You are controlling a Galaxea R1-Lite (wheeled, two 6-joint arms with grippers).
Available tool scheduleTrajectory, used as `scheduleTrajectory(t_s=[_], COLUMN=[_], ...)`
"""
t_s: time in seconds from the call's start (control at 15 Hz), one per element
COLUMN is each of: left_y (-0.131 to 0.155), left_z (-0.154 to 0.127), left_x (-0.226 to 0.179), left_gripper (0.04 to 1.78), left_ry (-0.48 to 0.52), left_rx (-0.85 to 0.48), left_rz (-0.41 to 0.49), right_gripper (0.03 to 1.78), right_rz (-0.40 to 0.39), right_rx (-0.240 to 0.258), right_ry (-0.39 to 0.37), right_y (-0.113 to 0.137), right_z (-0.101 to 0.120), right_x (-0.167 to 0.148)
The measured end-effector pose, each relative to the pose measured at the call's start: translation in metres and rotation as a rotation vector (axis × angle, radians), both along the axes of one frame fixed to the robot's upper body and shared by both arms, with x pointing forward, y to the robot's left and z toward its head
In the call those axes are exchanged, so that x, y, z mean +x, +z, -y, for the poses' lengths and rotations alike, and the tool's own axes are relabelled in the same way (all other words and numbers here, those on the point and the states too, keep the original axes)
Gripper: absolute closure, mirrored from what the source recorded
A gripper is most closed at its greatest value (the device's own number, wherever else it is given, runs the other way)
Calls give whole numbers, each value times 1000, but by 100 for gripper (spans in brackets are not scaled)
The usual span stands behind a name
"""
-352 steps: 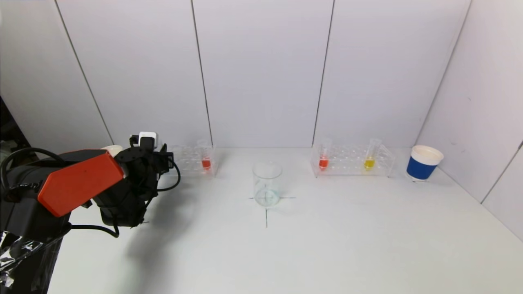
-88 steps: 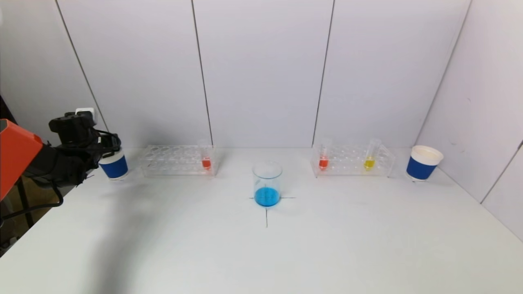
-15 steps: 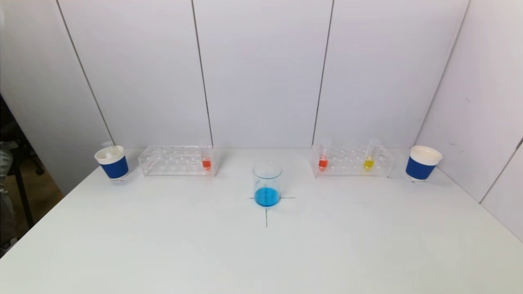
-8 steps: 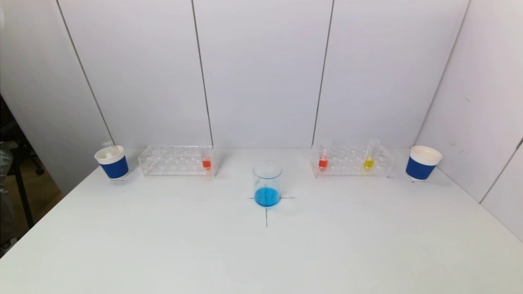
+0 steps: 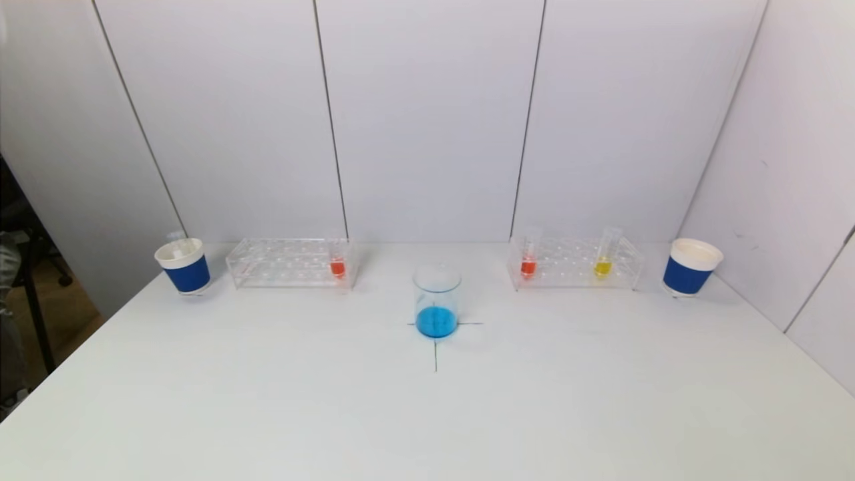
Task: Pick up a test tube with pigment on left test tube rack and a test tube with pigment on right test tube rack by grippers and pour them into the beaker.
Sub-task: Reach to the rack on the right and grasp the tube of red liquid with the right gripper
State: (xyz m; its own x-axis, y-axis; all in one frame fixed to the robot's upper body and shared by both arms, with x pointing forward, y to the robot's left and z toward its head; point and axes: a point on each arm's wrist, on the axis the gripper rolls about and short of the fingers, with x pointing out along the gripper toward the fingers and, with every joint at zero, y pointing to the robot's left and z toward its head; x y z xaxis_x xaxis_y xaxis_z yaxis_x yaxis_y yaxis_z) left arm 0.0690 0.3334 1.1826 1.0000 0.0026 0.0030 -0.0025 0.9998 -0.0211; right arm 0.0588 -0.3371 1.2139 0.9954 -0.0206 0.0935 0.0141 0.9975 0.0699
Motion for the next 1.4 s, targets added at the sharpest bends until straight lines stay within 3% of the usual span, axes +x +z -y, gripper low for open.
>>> scheduleTrajectory(t_s=[0.33, 0.67, 1.0, 1.4], left_y=[0, 0, 0, 0], left_z=[0, 0, 0, 0], left_x=[0, 0, 0, 0], left_gripper=[6, 6, 6, 6], left_ry=[0, 0, 0, 0], left_rx=[0, 0, 0, 0], left_rz=[0, 0, 1, 0], right_gripper=[4, 4, 4, 4], right_rz=[23, -20, -54, -87], right_rx=[-6, -11, -16, -17], right_ry=[9, 39, 73, 73], right_y=[42, 93, 137, 161], right_z=[0, -1, -2, -11], right_x=[-4, 17, 77, 169])
